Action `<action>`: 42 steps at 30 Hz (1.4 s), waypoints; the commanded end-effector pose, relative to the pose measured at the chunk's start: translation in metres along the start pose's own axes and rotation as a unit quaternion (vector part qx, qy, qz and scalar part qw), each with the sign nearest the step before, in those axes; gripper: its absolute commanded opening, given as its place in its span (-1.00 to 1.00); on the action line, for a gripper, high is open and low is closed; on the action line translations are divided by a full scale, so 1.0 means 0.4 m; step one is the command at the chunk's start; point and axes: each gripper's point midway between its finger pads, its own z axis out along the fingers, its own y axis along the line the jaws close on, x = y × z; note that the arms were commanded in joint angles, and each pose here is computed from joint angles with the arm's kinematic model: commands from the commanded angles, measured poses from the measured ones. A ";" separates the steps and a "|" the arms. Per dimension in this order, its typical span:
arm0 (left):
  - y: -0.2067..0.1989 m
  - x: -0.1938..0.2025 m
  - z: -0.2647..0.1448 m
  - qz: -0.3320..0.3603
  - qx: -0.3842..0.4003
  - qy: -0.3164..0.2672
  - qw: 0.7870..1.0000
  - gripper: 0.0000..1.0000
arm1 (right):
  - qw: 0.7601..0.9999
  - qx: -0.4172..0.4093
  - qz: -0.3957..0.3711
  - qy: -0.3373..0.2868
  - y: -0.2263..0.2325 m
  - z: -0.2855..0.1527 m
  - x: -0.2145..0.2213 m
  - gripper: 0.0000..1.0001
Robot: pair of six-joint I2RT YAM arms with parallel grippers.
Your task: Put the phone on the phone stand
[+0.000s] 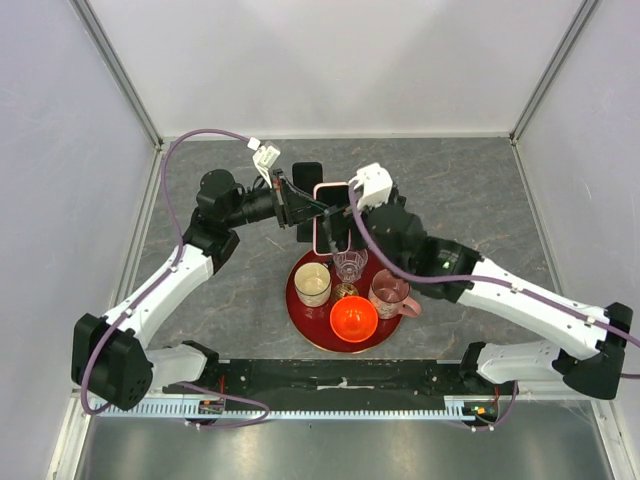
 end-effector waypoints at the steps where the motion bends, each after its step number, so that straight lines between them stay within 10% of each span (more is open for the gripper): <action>1: -0.007 -0.049 0.007 0.035 -0.009 -0.013 0.999 -0.95 | 0.994 -0.059 -0.053 0.077 -0.038 -0.052 0.032 0.96; 6: -0.006 -0.027 0.021 0.021 0.015 0.012 1.000 -0.95 | 0.992 -0.031 -0.081 0.094 -0.149 -0.075 0.011 0.96; 24: -0.274 0.073 0.016 0.111 0.266 0.093 0.953 -0.95 | 0.886 -0.456 0.045 0.072 -0.023 -0.263 -0.068 0.36; 42: -0.269 0.072 0.025 0.118 0.247 0.087 0.958 -0.95 | 0.869 -0.482 0.097 0.055 0.007 -0.220 -0.051 -0.22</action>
